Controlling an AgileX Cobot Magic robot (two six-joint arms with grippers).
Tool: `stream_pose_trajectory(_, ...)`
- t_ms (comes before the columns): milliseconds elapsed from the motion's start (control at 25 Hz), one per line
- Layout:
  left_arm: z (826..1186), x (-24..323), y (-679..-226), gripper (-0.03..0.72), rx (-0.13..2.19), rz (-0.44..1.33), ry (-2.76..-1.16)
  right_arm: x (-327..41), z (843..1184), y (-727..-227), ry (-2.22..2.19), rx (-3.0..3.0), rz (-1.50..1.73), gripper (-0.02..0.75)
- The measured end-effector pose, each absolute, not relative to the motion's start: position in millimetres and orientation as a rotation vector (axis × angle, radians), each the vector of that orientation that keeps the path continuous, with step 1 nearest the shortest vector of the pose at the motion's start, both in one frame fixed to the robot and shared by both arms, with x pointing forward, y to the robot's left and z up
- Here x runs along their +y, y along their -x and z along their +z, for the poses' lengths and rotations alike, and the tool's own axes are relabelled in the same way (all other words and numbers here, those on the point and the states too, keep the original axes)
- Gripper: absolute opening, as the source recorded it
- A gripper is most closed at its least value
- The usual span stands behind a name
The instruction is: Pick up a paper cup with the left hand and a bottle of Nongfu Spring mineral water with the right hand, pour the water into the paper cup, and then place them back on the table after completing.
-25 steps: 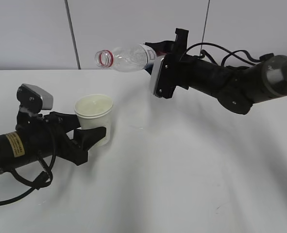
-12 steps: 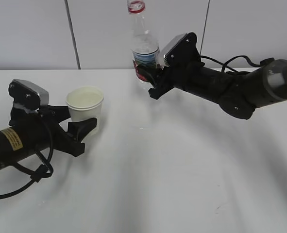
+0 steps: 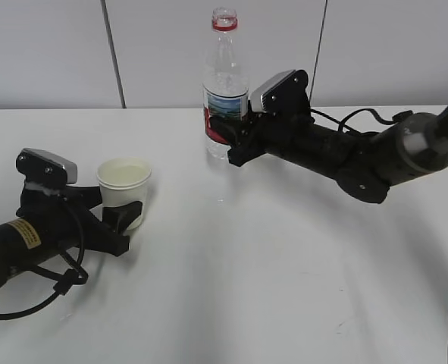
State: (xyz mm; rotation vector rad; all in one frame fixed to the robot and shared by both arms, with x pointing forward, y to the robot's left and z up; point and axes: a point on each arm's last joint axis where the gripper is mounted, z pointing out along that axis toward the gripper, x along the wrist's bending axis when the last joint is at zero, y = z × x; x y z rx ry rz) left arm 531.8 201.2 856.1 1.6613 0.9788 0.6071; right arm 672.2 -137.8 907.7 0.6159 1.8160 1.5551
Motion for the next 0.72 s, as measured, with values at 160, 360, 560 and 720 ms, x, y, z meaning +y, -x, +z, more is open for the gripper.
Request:
stream_pose_trajectory(160, 853.4, 199.4, -539.1, 0.440, 0.969, 0.613, -1.649, -136.0, 890.6, -671.1, -0.634, 1.818, 1.606, 0.399)
stream_pose_trajectory(360, 849.8, 196.6, -550.5, 0.440, 0.955, 0.624, -1.632, -134.9, 879.7, -669.5, -0.630, 1.847, 1.611, 0.399)
stream_pose_trajectory(560, 842.7, 193.0, -562.9, 0.440, 0.940, 0.630, -1.617, -133.4, 878.8, -667.9, -0.596, 1.871, 1.610, 0.399)
stream_pose_trajectory(720, 841.1, 191.3, -567.7, 0.440, 0.930, 0.633, -1.611, -133.4, 876.1, -667.4, -0.593, 1.904, 1.583, 0.399)
